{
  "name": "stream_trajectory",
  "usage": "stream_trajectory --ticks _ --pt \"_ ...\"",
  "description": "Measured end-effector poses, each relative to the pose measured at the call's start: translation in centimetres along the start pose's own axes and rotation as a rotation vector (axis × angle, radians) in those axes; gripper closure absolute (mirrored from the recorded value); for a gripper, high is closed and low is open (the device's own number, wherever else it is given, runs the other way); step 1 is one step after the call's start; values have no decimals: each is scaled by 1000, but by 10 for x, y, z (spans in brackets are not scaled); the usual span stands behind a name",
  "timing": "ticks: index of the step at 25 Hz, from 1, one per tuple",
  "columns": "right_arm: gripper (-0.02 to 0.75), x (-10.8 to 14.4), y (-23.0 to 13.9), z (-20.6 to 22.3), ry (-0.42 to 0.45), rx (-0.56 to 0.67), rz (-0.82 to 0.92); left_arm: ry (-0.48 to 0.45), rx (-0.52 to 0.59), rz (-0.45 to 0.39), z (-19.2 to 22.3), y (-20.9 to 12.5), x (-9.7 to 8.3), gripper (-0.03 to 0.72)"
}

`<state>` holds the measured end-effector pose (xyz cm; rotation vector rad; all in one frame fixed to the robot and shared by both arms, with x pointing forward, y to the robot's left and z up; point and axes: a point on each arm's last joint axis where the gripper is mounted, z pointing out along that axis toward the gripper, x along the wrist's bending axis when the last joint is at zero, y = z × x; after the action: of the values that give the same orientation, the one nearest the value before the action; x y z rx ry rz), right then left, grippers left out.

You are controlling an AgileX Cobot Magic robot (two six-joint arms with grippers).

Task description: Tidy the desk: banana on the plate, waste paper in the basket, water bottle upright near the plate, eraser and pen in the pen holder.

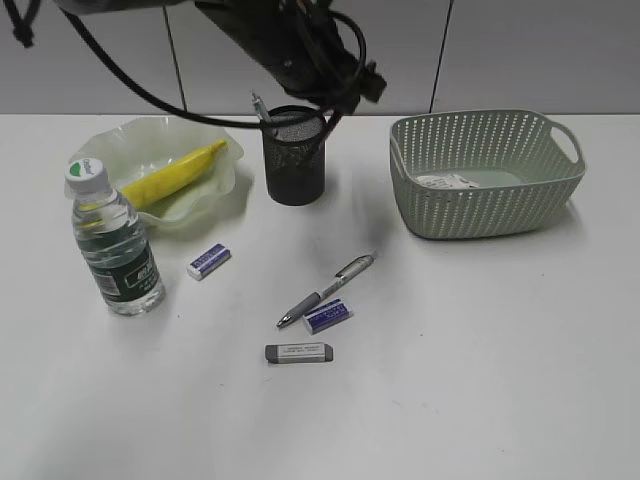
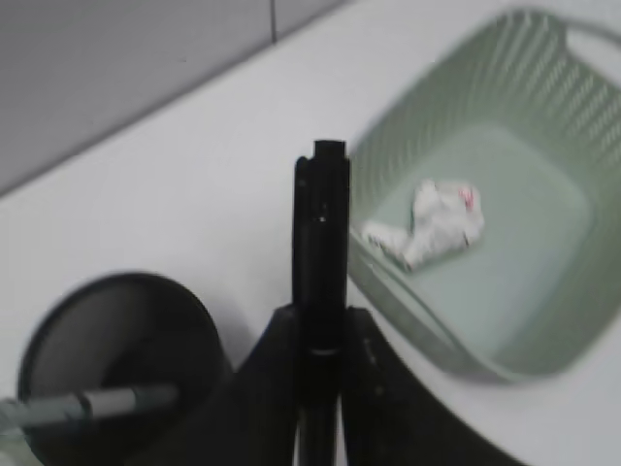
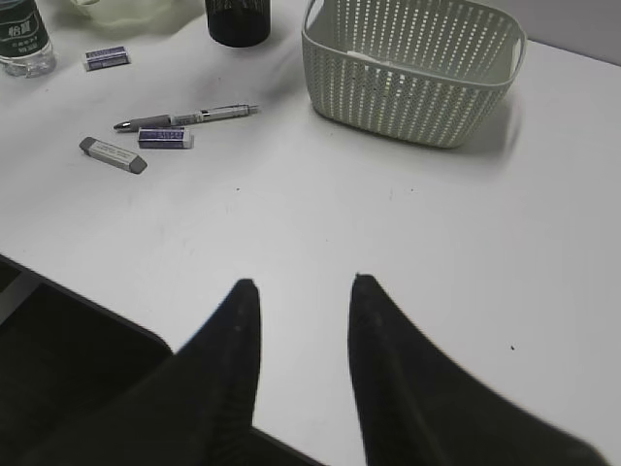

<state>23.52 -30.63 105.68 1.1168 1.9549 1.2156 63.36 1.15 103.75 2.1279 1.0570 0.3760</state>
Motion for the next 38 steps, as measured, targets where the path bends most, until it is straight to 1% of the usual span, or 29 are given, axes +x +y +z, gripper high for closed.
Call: stream_trajectory --ticks 2,4,8,11,13,18,23,29,32,35,38 --pt "476 0 0 0 0 0 0 7 -110 -64 -7 12 14 615" --pt "476 0 0 0 0 0 1 25 -212 -131 -12 21 32 615" --pt "476 0 0 0 0 0 0 63 -359 -268 -15 24 65 615" --pt "476 0 0 0 0 0 0 95 -453 -352 -8 15 75 615" --pt "476 0 0 0 0 0 0 113 -496 -402 0 4 74 615" --pt "476 0 0 0 0 0 0 190 -583 -396 19 -29 65 615" --pt "476 0 0 0 0 -2 0 204 -581 -342 37 -42 60 615" --pt "476 0 0 0 0 -3 0 221 -561 -336 61 -59 61 615" --pt "476 0 0 0 0 -3 0 222 -550 -335 65 -63 60 615" --pt "476 0 0 0 0 -4 0 218 -558 -331 65 -62 57 573" --pt "476 0 0 0 0 -4 0 216 -558 -328 65 -62 56 476"
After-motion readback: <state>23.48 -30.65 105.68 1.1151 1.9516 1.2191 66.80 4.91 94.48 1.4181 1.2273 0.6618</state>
